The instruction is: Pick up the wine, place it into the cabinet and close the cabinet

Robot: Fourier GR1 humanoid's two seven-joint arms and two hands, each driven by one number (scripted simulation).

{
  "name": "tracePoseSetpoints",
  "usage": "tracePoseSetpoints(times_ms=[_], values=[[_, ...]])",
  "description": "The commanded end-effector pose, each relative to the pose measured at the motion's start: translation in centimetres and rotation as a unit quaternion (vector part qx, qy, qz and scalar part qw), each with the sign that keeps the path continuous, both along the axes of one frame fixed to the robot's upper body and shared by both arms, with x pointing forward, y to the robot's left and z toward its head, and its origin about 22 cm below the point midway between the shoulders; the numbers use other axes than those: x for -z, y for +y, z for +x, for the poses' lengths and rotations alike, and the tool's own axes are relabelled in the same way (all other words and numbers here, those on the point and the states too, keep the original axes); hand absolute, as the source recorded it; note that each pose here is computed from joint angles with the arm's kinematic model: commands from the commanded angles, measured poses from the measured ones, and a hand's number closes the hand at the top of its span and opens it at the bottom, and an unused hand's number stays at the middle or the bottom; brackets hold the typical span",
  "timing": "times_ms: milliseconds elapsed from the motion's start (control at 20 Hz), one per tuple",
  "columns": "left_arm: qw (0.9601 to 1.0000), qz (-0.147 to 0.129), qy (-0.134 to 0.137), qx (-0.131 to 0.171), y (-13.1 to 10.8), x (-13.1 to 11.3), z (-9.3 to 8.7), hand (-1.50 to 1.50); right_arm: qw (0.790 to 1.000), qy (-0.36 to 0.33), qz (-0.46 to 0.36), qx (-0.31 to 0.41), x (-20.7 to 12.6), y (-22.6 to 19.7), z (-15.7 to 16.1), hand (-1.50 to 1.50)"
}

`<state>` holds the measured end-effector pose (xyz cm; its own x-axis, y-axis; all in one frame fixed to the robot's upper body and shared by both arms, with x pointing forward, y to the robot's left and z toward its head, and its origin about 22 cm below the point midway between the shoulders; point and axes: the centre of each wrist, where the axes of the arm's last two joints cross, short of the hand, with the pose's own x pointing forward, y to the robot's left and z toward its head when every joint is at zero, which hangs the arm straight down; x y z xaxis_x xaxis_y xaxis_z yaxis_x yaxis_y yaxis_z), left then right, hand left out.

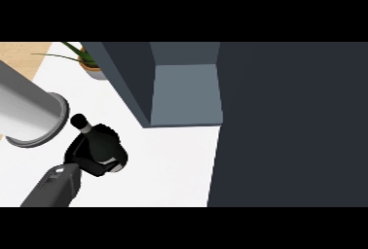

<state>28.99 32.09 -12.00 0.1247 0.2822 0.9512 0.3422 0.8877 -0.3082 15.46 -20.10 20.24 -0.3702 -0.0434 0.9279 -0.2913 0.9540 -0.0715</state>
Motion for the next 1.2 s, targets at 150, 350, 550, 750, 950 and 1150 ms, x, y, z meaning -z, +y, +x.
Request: tracePoseSetpoints(times_ms=[150,350,550,750,950,1150], values=[[0.984,-0.076,-0.029,-0.159,-1.1,2.6,-3.0,1.5,1.0,-0.007,0.014,0.003,-0.3,-0.9,-1.2,-1.5],[0.9623,-0.078,-0.023,-0.259,-2.1,3.9,-4.6,1.5,1.0,-0.004,0.006,-0.004,0.0,-0.4,-1.3,-1.5],[0.9577,-0.093,-0.047,-0.268,-4.6,2.7,-2.8,1.5,1.0,-0.01,0.004,0.008,-0.9,-1.6,-1.6,-1.5],[0.9668,-0.114,-0.042,-0.225,-6.3,3.3,-4.7,1.5,1.0,-0.011,0.008,0.006,-0.9,-1.0,-1.4,-1.5],[0.9722,-0.097,-0.05,-0.208,-5.6,0.4,-2.8,1.5,1.0,-0.001,0.005,0.0,0.2,-0.2,-1.1,-1.5],[0.9786,-0.092,-0.071,-0.17,-8.8,-0.7,-3.7,1.5,1.0,-0.003,0.013,0.006,-1.3,-0.8,-0.2,-1.5]])
